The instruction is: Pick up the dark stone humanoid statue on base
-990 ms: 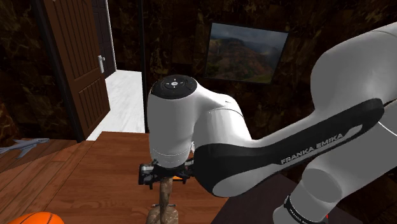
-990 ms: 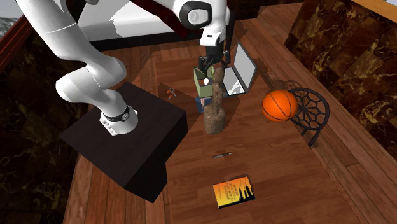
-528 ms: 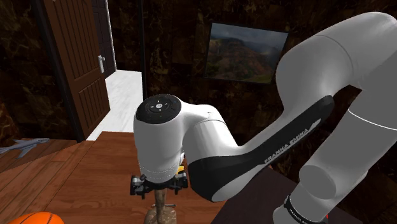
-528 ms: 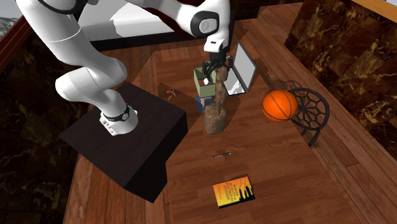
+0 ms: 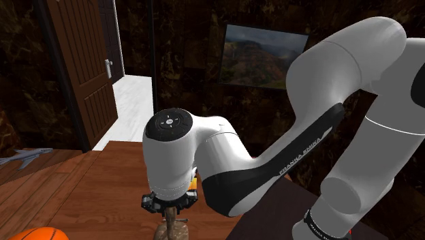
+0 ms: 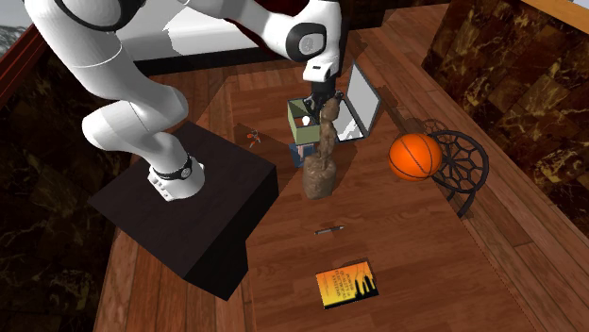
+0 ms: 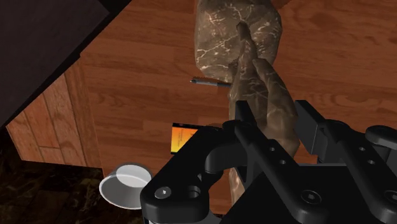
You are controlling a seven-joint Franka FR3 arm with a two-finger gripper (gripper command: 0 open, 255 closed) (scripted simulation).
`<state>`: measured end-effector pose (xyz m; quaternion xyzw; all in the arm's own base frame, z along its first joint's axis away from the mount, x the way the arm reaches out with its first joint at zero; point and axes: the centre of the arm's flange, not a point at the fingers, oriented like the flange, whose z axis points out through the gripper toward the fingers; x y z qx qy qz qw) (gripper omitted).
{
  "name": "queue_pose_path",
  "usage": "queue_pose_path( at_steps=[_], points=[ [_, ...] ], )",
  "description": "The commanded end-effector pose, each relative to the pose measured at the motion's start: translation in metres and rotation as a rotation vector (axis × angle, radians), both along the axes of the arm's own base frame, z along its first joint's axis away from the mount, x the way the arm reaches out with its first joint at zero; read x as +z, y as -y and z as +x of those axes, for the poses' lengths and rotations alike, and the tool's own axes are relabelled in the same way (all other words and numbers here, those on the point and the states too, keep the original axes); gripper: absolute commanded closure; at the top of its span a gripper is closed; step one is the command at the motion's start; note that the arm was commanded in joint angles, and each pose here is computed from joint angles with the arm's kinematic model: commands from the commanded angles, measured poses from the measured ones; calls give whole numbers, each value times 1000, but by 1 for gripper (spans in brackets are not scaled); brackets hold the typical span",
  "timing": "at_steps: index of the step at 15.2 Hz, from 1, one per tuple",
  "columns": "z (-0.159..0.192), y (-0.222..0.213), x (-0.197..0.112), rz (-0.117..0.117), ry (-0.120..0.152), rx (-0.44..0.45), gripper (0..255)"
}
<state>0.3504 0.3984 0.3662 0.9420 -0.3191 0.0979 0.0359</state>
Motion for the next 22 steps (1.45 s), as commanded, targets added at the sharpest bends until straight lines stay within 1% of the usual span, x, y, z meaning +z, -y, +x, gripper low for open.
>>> queue_pose_path(
  at_steps=[1,5,20,22],
  points=[
    [0,0,-1,0,-1,1,255],
    [-1,0,-1,0,-1,1,255],
    [-1,0,79,0,-1,1,255],
    [-1,0,79,0,-1,1,255]
  ],
)
